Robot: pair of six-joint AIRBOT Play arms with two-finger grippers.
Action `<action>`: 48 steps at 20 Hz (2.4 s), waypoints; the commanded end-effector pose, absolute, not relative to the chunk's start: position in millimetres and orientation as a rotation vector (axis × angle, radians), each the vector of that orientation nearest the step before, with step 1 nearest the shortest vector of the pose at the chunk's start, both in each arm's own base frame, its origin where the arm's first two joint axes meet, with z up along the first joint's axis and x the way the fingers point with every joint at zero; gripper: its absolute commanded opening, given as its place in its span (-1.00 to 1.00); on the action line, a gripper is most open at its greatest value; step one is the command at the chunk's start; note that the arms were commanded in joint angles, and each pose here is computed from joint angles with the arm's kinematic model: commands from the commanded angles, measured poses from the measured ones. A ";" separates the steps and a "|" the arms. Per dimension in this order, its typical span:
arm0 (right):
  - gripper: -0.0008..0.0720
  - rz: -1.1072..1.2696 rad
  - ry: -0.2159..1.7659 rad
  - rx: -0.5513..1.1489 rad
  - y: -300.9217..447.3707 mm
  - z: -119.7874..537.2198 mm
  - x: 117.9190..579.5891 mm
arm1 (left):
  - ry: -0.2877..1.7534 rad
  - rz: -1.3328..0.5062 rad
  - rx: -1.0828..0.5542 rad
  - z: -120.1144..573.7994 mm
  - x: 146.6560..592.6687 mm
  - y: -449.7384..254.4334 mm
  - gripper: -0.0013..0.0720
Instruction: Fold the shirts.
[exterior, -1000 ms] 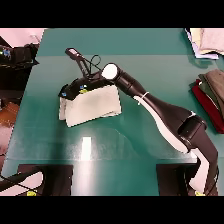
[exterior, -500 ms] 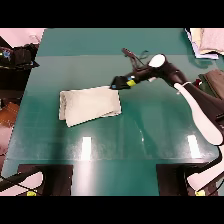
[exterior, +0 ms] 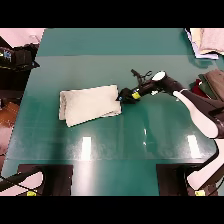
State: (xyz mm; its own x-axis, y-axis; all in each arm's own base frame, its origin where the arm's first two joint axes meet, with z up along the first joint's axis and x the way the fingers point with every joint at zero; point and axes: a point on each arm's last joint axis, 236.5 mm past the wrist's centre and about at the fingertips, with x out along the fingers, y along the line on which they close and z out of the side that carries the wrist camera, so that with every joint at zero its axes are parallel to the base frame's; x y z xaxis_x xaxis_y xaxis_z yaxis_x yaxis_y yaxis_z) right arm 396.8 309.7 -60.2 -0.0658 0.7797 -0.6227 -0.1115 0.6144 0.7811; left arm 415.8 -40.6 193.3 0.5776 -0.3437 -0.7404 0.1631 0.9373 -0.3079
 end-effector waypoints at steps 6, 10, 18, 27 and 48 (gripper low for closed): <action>0.30 0.957 1.413 0.552 395.5 -59.4 406.3 | 0.926 -0.311 -0.205 191.0 411.9 -42.0 -0.90; -0.93 0.983 1.291 0.521 400.5 -34.2 431.8 | 0.928 -0.312 -0.204 190.6 411.3 -42.1 -0.90; -0.93 0.807 1.212 0.231 240.9 41.0 490.7 | 0.933 -0.312 -0.205 190.1 410.5 -42.2 -0.90; -0.93 0.164 0.851 0.331 -93.5 143.9 536.2 | 0.973 -0.338 -0.213 186.1 401.2 -47.8 -0.90; -0.94 -0.142 0.332 0.311 -255.5 289.1 496.5 | 1.069 -0.402 -0.234 179.1 378.1 -60.8 -0.90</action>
